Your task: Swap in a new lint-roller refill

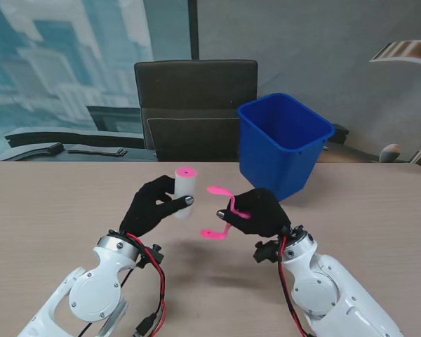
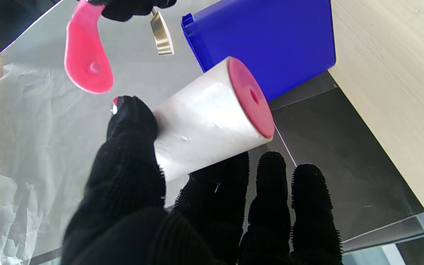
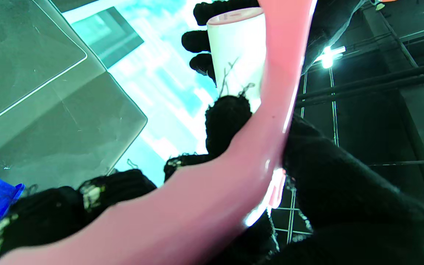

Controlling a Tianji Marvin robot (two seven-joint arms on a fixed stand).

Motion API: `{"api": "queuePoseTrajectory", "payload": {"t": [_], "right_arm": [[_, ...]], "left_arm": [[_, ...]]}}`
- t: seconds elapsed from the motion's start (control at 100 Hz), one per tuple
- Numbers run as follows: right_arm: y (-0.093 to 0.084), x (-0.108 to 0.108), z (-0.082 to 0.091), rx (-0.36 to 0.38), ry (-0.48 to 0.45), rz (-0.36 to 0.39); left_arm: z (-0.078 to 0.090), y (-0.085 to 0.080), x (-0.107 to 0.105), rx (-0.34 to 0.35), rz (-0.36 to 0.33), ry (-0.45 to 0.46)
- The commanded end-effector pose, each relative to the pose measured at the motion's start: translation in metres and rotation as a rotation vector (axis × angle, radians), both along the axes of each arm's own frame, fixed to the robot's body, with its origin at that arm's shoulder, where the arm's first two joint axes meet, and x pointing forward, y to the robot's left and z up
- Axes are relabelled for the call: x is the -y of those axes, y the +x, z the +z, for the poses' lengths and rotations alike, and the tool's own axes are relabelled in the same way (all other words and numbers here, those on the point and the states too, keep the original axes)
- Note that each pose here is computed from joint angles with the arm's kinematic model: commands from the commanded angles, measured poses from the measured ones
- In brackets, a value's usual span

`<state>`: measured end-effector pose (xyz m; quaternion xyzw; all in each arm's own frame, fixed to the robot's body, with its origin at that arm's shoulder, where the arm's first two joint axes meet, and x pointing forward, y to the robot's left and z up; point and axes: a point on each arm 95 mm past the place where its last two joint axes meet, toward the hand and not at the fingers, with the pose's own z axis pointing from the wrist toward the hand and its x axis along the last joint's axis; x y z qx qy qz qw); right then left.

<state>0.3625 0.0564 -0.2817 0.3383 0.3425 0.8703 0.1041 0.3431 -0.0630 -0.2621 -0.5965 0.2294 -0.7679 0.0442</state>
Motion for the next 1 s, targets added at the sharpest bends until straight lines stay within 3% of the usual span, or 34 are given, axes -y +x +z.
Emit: {"api": "queuePoseTrajectory", "payload": {"t": [0.0,0.45,0.99], "right_arm": [[-0.001,-0.006,0.001,-0.001,0.012,0.008],[0.003,-0.008,0.0,0.003,0.017,-0.015],[0.001,-0.006,0.007,0.013,0.011,-0.028]], "left_arm": [[-0.001,-0.003,0.007,-0.018,-0.029,-0.019],[-0.006,-0.01,0.03,-0.098,-0.133,-0.089],[-0.009,-0.009,0.031,-0.117,-0.159,-0.062]]}}
